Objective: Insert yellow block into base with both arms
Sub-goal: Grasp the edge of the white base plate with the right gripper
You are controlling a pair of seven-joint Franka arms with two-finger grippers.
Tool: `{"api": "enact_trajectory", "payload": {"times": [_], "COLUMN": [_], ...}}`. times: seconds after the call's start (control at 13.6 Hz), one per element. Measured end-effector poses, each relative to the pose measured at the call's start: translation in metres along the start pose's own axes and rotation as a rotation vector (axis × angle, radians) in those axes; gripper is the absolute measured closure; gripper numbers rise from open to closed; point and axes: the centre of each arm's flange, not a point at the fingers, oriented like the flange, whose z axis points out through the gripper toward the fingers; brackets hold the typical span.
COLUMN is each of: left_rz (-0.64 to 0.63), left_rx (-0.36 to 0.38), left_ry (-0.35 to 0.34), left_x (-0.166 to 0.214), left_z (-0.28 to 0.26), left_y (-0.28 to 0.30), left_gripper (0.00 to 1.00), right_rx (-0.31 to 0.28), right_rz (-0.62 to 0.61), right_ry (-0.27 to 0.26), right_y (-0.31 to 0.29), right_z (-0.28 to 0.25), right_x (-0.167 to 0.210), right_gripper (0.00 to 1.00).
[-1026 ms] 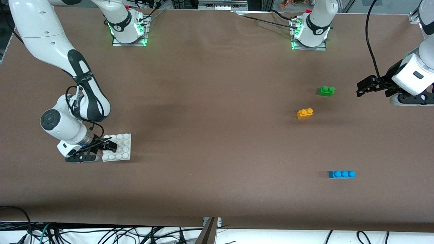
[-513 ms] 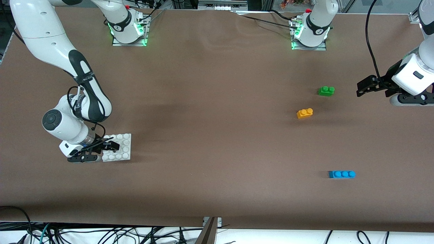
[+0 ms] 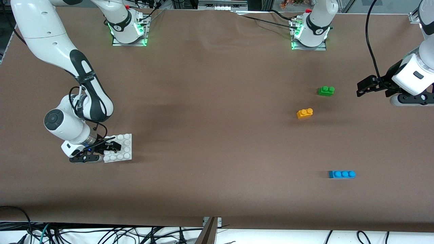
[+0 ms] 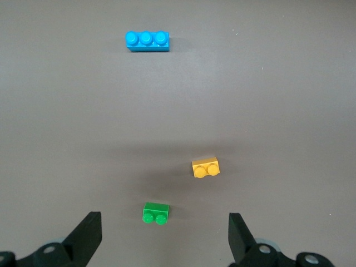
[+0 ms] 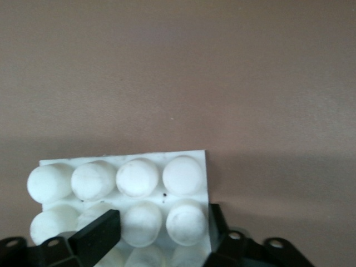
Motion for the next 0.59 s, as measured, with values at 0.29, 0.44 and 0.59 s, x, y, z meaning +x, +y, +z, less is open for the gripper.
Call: {"api": "enact_trajectory", "payload": {"times": [0.29,0.44,0.59], "left_rz": [0.000,0.000,0.000], "left_rx": [0.000,0.000,0.000], "left_ry": [0.000,0.001,0.001], "left_x": [0.0000,0.0000,0.0000], "left_z": [-0.0002,-0.0003,-0.0003], "left_y": [0.0000,0.0001,0.0000], "left_gripper": [0.00,0.00,0.00], "right_rx": [-0.001,-0.001,0.000], "right_rz": [-0.002,-0.005,-0.009], "right_ry": [0.010,0.010,0.011], "right_y": [-0.0009,-0.0028,-0.0058], "right_z": [-0.0009,-0.0008,-0.0006], "right_x": [0.0014,0.0016,0.0018], "right_gripper": [0.48,0.48,0.48]}}
